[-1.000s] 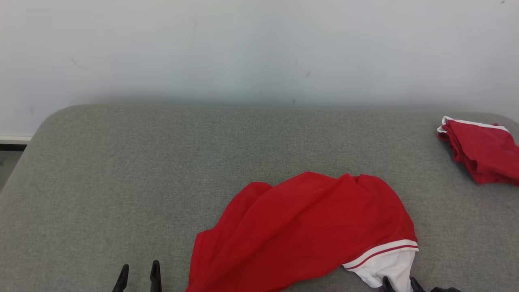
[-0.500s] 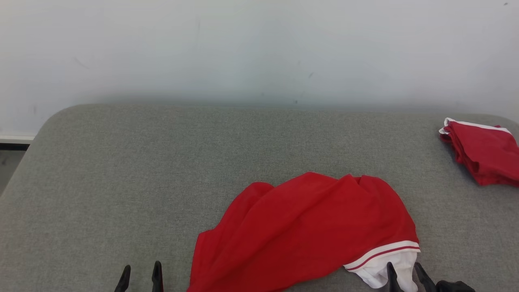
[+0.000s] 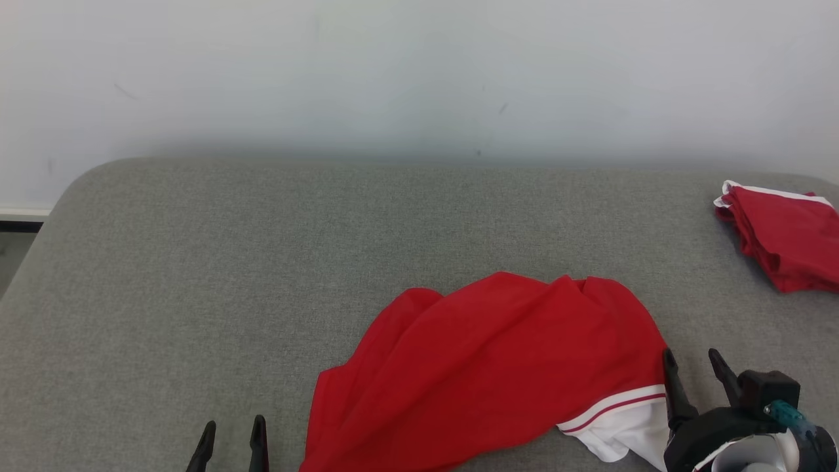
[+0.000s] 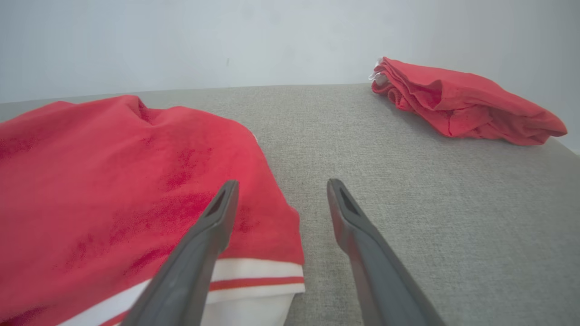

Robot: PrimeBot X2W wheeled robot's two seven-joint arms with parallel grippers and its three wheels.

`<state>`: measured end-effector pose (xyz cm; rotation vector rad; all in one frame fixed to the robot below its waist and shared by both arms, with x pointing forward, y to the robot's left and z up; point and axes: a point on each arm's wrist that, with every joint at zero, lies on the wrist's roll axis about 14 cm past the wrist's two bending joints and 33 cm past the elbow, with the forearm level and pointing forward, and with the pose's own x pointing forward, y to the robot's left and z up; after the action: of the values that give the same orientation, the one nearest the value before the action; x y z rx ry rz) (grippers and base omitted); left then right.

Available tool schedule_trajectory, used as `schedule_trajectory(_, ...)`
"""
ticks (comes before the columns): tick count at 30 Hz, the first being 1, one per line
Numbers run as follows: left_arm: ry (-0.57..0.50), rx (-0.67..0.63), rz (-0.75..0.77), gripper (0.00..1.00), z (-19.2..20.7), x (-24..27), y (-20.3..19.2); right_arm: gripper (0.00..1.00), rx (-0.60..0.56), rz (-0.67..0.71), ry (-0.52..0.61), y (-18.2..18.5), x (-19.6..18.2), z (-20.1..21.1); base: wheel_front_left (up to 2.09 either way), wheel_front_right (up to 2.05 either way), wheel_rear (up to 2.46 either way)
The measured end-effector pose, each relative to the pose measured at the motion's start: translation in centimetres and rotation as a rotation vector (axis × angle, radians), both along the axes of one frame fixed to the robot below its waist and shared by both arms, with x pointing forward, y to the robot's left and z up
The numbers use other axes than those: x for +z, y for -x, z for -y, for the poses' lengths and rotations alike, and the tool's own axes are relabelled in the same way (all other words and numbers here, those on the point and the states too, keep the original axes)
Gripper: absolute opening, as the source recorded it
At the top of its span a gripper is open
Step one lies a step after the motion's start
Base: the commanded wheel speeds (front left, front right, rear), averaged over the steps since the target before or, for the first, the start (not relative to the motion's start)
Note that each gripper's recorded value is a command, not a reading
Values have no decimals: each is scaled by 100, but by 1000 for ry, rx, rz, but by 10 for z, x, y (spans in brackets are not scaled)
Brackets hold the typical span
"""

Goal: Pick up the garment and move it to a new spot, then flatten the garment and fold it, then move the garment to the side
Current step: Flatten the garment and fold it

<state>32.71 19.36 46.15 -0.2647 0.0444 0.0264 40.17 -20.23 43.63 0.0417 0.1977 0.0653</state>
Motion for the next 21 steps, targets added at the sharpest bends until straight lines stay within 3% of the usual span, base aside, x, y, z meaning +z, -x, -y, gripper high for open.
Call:
schedule_trajectory(6,0,1,-3,100,0,-1,-4,100,16,-102,29,-20,-15,0,0,0,0)
schedule_trajectory(14,1,20,-10,100,-6,-3,-1,100,34,-287,19,-9,-55,-7,0,0,0)
schedule_trajectory(15,1,20,-10,100,-6,-3,-1,37,40,-287,18,-9,-55,-9,0,0,0)
schedule_trajectory(16,1,20,-11,100,-6,-3,-2,0,44,-284,16,-9,-54,-10,0,0,0)
schedule_trajectory(21,1,8,-18,100,-2,-5,-5,0,48,-172,0,-29,-28,-11,0,0,0)
